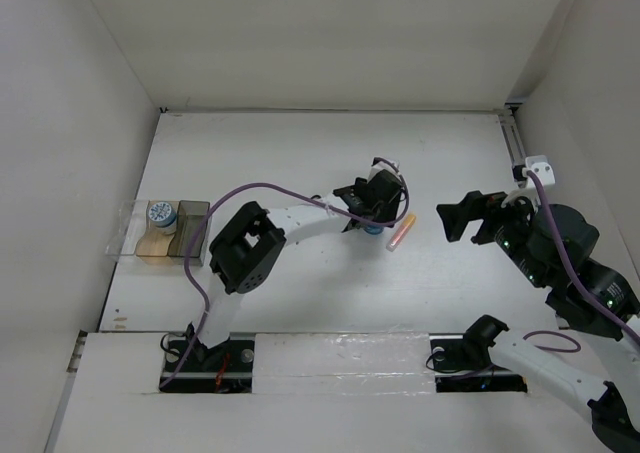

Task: Sort the stationery into containers
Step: Pick up the stationery from the center of the board, then place the stationery in the storage box.

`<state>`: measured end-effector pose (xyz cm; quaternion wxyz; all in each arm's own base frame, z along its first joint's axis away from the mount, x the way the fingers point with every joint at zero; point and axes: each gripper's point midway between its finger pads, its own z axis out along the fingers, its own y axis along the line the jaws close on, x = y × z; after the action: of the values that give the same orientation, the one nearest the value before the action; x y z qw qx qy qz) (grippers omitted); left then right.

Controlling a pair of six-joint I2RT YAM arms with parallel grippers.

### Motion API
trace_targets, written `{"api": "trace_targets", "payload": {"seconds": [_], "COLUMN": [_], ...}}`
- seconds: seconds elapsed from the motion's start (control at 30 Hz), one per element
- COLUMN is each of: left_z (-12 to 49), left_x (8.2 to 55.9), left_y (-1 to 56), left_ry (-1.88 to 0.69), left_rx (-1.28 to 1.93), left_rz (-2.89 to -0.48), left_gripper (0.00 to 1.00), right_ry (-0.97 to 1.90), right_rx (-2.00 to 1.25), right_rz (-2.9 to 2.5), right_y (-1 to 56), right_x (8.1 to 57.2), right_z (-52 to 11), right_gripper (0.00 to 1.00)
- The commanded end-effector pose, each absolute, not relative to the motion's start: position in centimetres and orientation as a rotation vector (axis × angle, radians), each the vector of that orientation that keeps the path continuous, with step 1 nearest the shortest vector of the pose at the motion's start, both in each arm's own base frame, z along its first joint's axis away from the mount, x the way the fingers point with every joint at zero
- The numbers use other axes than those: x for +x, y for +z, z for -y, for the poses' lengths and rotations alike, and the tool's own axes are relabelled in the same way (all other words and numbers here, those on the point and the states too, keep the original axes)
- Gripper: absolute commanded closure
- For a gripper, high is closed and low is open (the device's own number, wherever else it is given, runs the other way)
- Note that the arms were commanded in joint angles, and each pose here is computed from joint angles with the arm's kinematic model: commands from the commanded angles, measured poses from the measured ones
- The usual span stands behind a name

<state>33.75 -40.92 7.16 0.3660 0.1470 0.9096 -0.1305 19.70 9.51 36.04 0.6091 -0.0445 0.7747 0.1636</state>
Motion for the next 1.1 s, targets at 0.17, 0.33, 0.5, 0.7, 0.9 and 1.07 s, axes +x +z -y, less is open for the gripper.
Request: {"api": "trace_targets", "payload": {"seconds": [0.17, 0.33, 0.5, 0.7, 0.9, 1.07], "left_z": [40.9, 35.3, 24.8, 6.5, -7.0, -12.2], "left_x": [34.0, 36.3, 38.8, 39.1, 33.0, 29.1], "left_y": [17.3, 21.0, 21.4, 22.6, 22.4, 21.5], "left_ry": [-0.443, -0.354, -0.192, 0.011, 0.201, 0.292], "left_rx": [0.328, 0.079, -0.236, -0.792, -1.283, -1.459], "left_rz": [-2.203, -2.186, -2.186, -2.058, -1.777, -1.635], "left_gripper": [1.0, 1.0, 1.0, 1.0, 1.0, 1.0], "right_ry": [0.432, 0.44, 0.466, 0.476, 0.517, 0.539], "right_rx": [-0.115, -0.122, -0.152, -0.162, -0.23, -0.258], "right_rz": [-1.72, -1.72, -1.731, -1.712, -1.73, -1.739], "right_y": [38.2, 38.3, 38.0, 38.5, 38.1, 37.9], "right_x": [19.6, 19.7, 19.6, 19.7, 19.7, 19.6], "right_z": [-10.1, -10.4, -11.2, -11.4, -13.0, -13.7], "right_gripper": [0.0, 0.0, 0.0, 0.0, 0.0, 0.0]}}
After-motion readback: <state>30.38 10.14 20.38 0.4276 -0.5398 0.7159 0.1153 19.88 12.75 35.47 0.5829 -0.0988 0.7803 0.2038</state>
